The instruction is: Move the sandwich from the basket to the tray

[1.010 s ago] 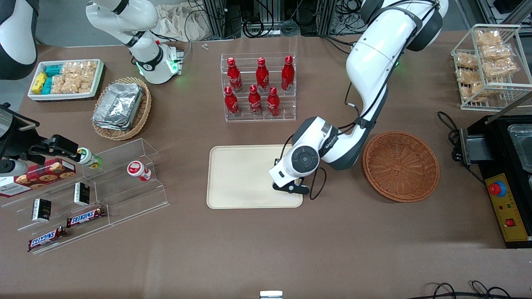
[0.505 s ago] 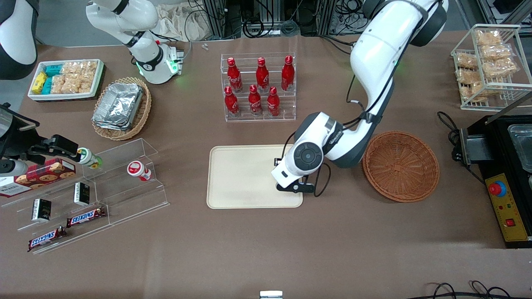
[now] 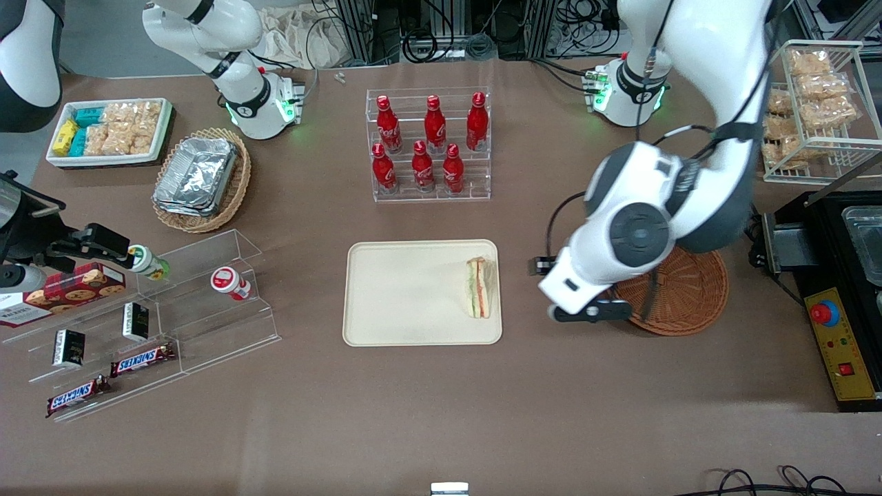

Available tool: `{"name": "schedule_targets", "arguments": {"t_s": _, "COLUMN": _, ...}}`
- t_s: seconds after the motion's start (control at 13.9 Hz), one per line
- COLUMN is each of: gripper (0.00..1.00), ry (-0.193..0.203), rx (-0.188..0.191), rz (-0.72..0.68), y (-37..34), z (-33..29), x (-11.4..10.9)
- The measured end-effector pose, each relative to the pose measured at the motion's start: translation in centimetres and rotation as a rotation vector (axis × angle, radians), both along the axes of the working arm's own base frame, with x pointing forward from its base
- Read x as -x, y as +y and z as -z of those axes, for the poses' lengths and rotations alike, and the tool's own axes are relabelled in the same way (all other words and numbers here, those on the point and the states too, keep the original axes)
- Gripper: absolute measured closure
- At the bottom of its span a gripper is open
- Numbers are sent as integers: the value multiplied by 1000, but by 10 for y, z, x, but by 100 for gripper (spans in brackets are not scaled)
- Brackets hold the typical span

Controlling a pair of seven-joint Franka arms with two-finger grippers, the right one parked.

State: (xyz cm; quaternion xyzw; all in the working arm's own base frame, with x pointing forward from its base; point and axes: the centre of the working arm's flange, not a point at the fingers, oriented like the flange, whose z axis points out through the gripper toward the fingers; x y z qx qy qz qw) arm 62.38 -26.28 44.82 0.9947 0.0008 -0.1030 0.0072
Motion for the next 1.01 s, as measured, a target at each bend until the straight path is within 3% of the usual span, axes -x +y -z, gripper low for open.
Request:
{"name": "schedule_targets", "arguments": {"t_s": 0.22, "gripper": 0, "ry": 5, "rx": 4, "rz": 44, "y": 71, "z": -35, "x": -7}}
{"name": "schedule_targets", "arguments": {"t_s": 0.43, "gripper": 0, "ry": -28, "rx": -23, "rz": 99, "y": 140, "z": -68, "x": -8}}
{"name": "schedule_targets", "arguments": {"t_s": 0.58, "gripper": 0, "ry": -49, "rx": -56, "rz": 89, "y": 174, "z": -88, "x": -5}}
{"name": "schedule_targets", "arguments": {"t_s": 0.72, "gripper": 0, "ry": -76, "rx": -59, "rz": 48, "y": 201, "z": -108, "x": -2}}
{"name": "schedule_targets", "arguments": {"t_s": 1.01, "gripper": 0, "ry": -89, "rx": -62, "rz": 6, "y": 226, "z": -141, "x": 6}}
